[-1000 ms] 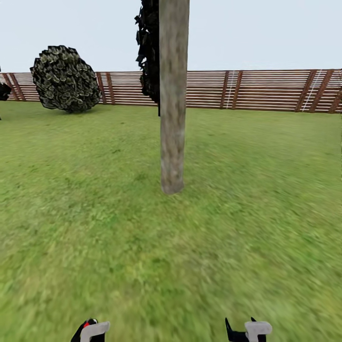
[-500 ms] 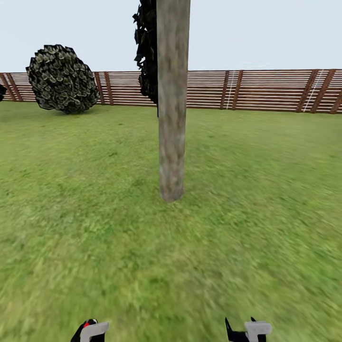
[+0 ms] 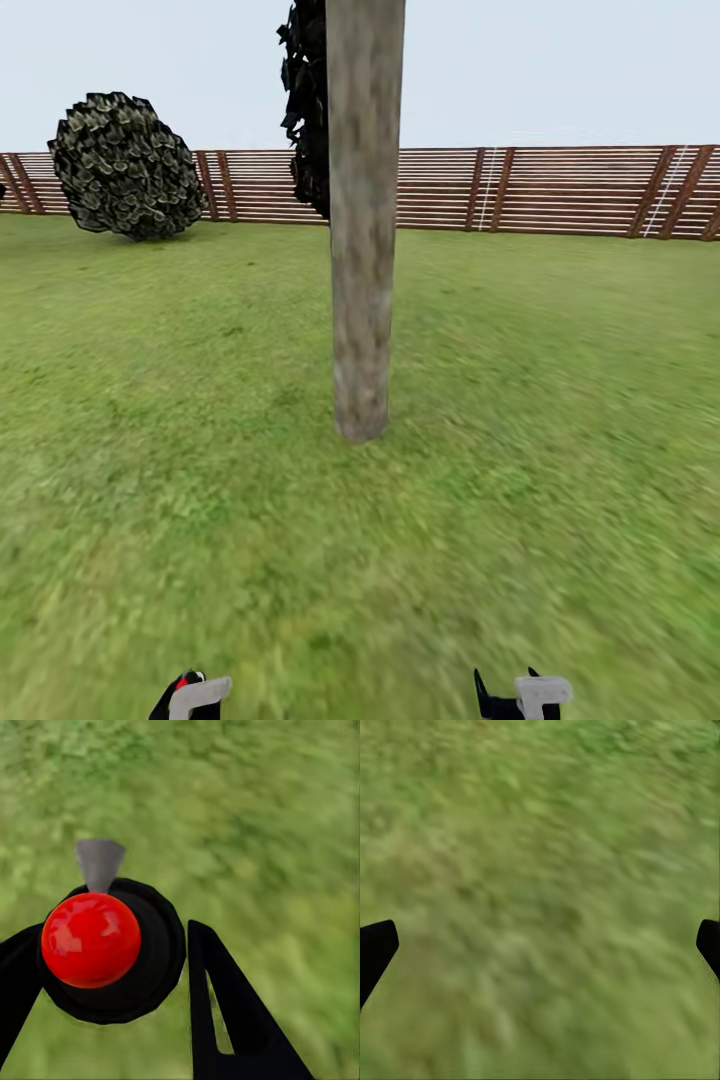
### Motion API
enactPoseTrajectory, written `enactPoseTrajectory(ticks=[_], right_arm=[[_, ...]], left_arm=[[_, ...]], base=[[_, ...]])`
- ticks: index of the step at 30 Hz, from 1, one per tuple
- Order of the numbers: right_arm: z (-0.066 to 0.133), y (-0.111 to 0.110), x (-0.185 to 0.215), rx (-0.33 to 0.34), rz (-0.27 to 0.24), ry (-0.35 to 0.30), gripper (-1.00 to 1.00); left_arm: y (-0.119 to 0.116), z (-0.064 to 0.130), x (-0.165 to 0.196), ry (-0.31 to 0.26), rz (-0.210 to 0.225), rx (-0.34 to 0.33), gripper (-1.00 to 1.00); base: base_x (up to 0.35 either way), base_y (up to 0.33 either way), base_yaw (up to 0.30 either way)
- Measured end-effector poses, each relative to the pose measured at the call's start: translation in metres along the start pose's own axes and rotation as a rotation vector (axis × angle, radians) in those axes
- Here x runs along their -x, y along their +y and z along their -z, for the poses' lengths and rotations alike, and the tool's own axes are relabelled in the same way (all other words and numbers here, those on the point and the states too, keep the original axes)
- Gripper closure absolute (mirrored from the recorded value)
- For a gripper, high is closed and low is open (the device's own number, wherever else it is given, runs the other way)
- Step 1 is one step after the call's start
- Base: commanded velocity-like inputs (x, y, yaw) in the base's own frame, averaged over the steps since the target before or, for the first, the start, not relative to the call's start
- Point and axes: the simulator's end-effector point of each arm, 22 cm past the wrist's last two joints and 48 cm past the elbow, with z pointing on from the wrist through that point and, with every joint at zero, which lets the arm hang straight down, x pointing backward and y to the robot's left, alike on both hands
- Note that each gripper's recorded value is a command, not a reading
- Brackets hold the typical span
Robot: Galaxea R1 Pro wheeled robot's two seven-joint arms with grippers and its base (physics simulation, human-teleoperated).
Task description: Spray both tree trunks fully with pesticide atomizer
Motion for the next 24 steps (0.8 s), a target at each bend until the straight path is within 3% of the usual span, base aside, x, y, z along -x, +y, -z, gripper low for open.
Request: enactPoseTrajectory(ticks=[8,24], right_arm=[[0.0,-0.0001,0.0,0.0,0.0,0.0,-1.0],[0.0,-0.0004,0.0,-0.001,-0.001,0.0,-1.0]], left_arm=[[0.0,0.0,0.0001,0.0,0.0,0.0,1.0],[0.0006,-0.0014,0.0044,-0.01,0.003,0.002,1.0]], base=[[0.339,0.0,-0.017],[0.339,0.0,-0.235]])
